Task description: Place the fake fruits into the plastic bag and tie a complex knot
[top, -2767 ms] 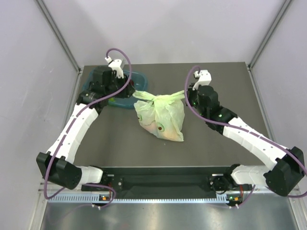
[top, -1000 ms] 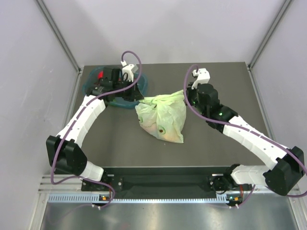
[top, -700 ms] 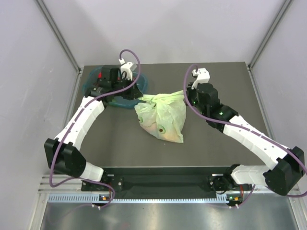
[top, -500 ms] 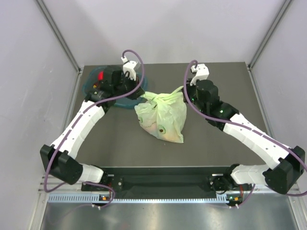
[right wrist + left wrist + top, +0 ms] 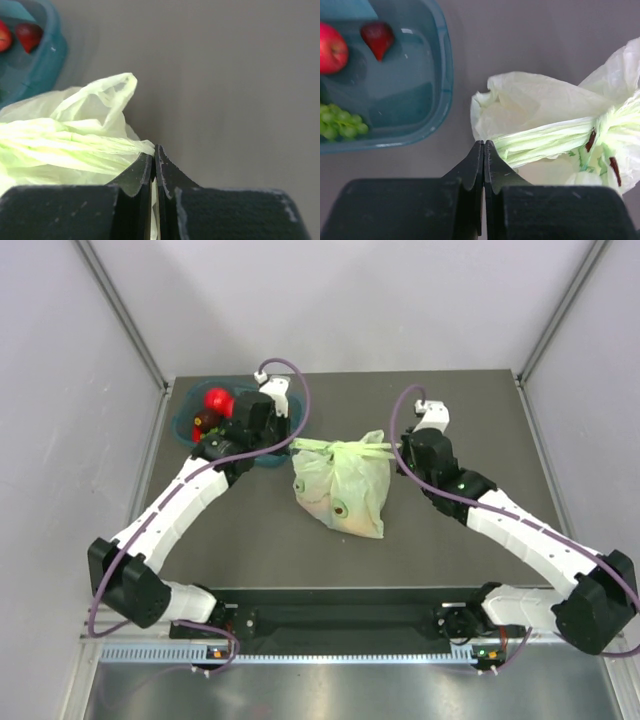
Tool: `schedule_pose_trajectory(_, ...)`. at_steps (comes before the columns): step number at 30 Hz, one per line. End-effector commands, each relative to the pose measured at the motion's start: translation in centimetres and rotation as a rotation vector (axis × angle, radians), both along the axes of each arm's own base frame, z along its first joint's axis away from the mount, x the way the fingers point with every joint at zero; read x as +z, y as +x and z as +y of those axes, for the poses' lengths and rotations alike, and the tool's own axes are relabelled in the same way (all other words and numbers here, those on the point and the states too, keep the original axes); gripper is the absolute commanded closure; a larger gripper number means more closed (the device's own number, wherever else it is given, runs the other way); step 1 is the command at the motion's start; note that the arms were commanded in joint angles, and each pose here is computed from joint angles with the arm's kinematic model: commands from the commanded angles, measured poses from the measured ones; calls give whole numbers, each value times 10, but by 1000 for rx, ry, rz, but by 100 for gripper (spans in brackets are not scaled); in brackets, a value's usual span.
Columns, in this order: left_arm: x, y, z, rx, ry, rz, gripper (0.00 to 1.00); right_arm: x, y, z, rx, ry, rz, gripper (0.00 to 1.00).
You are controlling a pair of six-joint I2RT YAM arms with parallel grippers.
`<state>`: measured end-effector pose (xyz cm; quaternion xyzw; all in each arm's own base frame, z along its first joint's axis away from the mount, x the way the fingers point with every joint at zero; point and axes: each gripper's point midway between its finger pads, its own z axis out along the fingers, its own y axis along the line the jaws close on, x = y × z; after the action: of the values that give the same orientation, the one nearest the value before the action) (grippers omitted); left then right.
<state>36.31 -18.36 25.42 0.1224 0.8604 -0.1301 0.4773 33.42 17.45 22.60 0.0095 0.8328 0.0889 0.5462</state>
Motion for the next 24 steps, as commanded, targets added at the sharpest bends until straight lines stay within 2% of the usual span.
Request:
schedule_pose_trajectory(1, -31, 17, 70, 317, 141, 35, 100, -33, -3, -77, -269, -61, 56, 100)
schedule_pose_trajectory(6, -62, 20, 87, 402, 140, 62, 100, -60, -8, -105, -366, -97, 80, 100)
schedule_pose_trajectory(14, -69, 23, 112, 485, 162, 47, 100, -96, -7, -135, -464, -135, 138, 100)
schedule_pose_trajectory(24, -56, 22, 128, 541, 208, 10, 100, -85, -5, -164, -581, -292, 110, 100)
